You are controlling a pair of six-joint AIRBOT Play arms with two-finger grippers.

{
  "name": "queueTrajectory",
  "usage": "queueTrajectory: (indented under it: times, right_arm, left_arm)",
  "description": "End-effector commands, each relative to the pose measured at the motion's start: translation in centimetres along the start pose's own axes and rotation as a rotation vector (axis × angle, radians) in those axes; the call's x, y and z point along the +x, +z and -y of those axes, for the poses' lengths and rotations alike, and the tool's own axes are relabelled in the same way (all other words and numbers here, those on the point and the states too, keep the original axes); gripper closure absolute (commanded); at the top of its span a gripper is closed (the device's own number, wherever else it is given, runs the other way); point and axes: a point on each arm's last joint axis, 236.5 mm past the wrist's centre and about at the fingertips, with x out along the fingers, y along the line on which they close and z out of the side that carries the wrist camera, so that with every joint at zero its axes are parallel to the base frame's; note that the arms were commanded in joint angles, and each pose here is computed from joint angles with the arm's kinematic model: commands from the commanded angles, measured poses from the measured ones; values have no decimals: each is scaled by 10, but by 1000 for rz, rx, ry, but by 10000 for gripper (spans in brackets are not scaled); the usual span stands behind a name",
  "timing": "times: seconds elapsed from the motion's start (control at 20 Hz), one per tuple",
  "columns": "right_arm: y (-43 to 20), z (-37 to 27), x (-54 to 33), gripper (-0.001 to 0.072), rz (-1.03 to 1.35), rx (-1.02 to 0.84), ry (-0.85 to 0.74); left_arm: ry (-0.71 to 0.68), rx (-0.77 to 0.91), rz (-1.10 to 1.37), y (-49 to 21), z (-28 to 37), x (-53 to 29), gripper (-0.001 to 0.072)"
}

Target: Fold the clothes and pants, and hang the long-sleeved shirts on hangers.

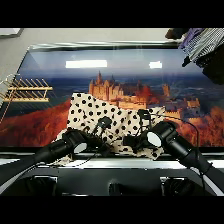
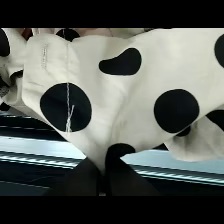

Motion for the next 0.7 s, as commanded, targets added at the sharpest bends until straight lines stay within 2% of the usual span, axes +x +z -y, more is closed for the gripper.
queueTrajectory:
  times: [0.0,0.15,0.35,0.5,0.55,0.6,0.65]
  right_arm:
    - [-1,0,0,683,-4,2,-2]
    - [-7,6,-1,683,-29,1,-26]
    - [-8,7,-2,683,-33,4,-32]
    - [-8,7,-2,683,-34,6,-33]
    - [-9,8,-2,683,-35,6,-34]
    - [-9,8,-2,683,-36,6,-35]
    - [-9,8,-2,683,-38,6,-37]
  left_arm:
    - [15,-39,-1,2,-8,13,679]
    - [35,-76,-73,-1,-25,-9,684]
    - [-47,-99,-37,29,-37,-53,686]
    - [-72,-12,-71,25,-44,-61,675]
    - [-77,1,-94,17,-42,-59,531]
    - [-82,13,-128,6,-37,-56,268]
    - [-88,29,-154,-4,-31,-53,197]
